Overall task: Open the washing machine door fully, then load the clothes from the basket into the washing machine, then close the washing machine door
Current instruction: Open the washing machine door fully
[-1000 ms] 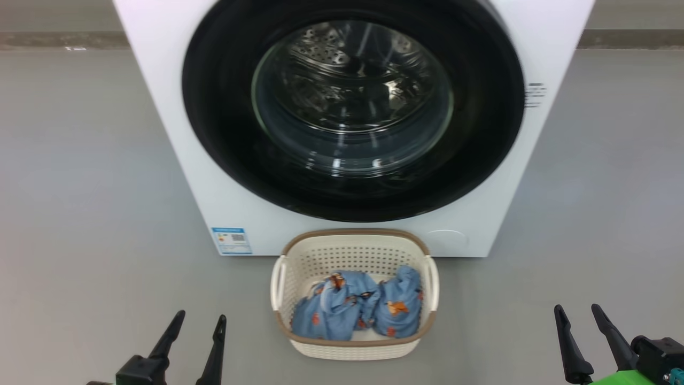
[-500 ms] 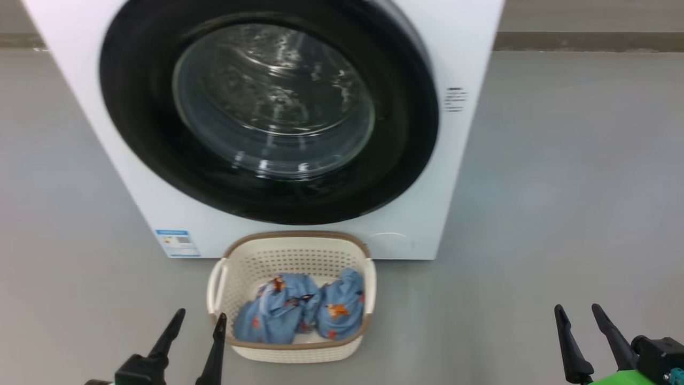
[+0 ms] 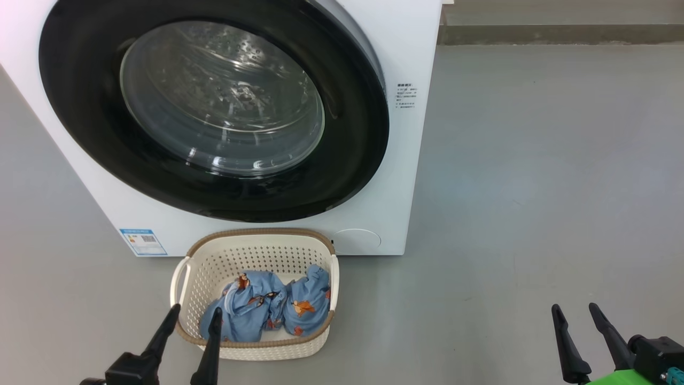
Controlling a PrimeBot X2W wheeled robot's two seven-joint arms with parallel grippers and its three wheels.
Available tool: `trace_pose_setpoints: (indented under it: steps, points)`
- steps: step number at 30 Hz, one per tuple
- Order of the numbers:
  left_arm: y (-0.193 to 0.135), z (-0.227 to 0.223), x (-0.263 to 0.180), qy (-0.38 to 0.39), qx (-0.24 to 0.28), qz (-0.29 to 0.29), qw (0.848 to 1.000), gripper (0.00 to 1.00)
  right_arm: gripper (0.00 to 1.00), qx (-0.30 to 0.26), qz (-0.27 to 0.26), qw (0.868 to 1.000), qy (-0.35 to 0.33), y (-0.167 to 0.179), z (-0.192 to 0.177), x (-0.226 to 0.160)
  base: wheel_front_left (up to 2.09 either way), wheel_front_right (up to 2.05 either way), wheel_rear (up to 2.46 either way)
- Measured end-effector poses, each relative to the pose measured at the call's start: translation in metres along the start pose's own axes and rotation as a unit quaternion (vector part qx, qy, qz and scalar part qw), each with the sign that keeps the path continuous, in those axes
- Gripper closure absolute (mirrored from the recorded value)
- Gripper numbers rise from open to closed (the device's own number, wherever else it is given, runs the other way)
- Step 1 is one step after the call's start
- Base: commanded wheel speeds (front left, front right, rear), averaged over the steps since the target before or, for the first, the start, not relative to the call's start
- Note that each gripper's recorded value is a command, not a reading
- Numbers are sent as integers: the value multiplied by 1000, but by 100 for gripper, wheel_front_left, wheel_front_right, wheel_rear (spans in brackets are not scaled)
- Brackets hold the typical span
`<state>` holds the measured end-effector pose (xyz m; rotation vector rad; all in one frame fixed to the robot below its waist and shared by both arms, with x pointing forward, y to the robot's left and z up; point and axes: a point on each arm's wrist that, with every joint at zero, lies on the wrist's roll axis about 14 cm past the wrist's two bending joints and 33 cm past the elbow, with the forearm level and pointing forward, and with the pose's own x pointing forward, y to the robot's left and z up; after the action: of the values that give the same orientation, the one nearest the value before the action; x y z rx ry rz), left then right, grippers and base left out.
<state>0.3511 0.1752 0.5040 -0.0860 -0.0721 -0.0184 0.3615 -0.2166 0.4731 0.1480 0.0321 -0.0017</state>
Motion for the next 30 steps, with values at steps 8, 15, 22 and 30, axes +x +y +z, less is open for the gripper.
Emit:
trace_pose_setpoints:
  steps: [8, 15, 22, 30]
  points:
    - [-1, -1, 0, 2, -1, -1, 1000, 0, 0, 2, 8, 1000, 1, 6, -1, 1, 0, 0, 0]
    - [-4, -3, 0, 5, -6, -4, 1000, 0, 100, 36, 31, 998, -35, 25, 22, 20, 0, 0, 0]
    - [-7, -7, -1, 12, -12, -5, 1000, 0, 100, 119, 55, 986, -106, 46, 73, 53, 0, 0, 0]
    - [-11, -8, 6, 13, -17, -8, 1000, 0, 100, 185, 91, 966, -155, 68, 119, 94, 0, 0, 0]
